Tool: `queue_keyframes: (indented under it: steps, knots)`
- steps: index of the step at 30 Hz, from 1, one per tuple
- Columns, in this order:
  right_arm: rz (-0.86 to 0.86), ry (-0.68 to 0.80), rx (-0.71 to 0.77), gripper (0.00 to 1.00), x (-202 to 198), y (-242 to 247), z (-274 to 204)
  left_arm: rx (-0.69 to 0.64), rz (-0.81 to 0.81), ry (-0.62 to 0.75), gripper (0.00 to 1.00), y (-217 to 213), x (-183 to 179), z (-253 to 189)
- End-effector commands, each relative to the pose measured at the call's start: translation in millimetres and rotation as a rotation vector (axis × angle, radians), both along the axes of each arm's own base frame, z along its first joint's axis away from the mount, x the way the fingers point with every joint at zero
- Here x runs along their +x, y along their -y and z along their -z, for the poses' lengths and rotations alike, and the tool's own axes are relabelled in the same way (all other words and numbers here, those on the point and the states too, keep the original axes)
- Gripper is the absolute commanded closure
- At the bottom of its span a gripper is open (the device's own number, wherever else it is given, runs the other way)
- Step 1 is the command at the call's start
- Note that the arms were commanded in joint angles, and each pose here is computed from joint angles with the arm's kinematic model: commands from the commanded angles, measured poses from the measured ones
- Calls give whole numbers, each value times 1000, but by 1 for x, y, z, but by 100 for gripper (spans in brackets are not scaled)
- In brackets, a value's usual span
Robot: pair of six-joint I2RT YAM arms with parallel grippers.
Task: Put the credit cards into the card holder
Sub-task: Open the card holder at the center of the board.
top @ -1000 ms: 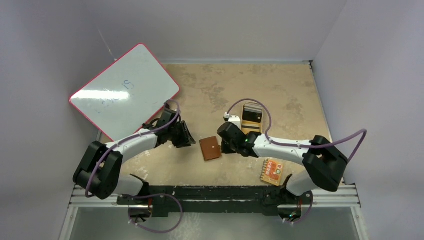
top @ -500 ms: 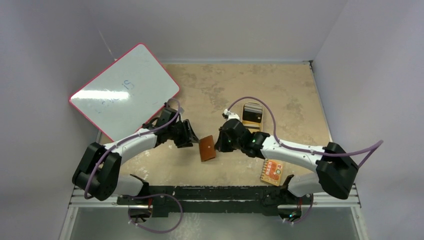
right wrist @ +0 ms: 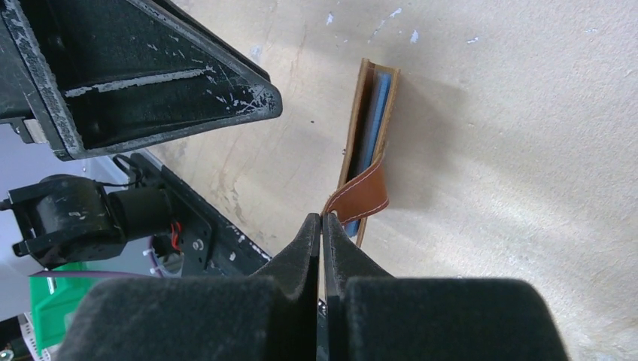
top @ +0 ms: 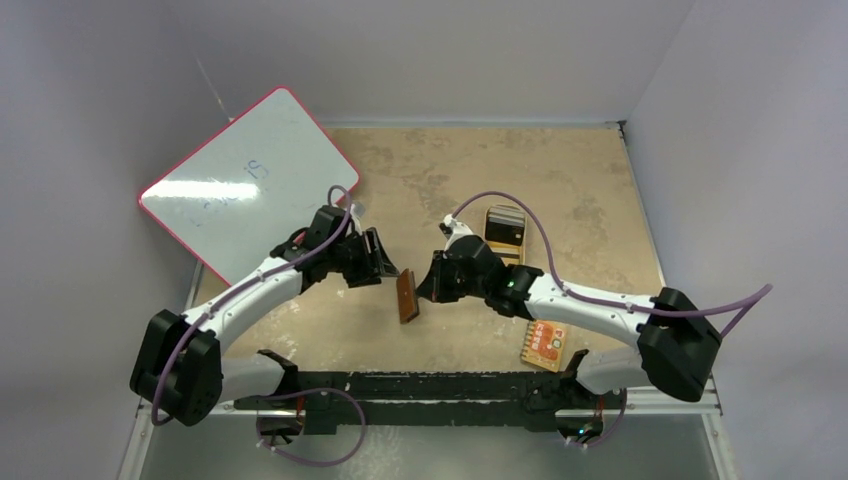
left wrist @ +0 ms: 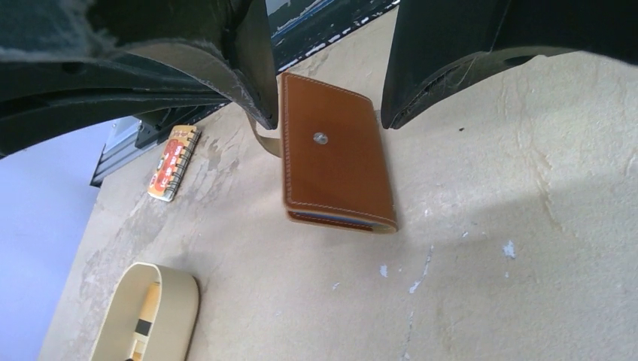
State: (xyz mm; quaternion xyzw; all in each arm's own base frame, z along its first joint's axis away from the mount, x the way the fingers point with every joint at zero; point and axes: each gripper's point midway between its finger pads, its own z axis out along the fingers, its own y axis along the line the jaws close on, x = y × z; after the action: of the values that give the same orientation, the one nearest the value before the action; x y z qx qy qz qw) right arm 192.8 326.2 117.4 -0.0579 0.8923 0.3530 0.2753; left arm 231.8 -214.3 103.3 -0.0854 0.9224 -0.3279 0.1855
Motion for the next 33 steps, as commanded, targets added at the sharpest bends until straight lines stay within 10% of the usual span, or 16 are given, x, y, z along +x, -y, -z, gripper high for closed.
queue_keyframes:
  steps: [1, 11, 21, 33]
  knots:
    - [-14, 28, 64, 100, 0, -4, -17, 20, 0, 17, 47, -2, 2, -4]
    - [-46, 56, 141, 100, 0, -15, -40, -112, 4, 87, 43, 14, 9, -38]
    - [41, 7, 87, 100, 12, 17, -17, 126, -77, 28, 45, -22, 9, 1]
    - [63, 6, 100, 100, 12, 27, -19, -155, -20, 19, 45, 19, 4, -2]
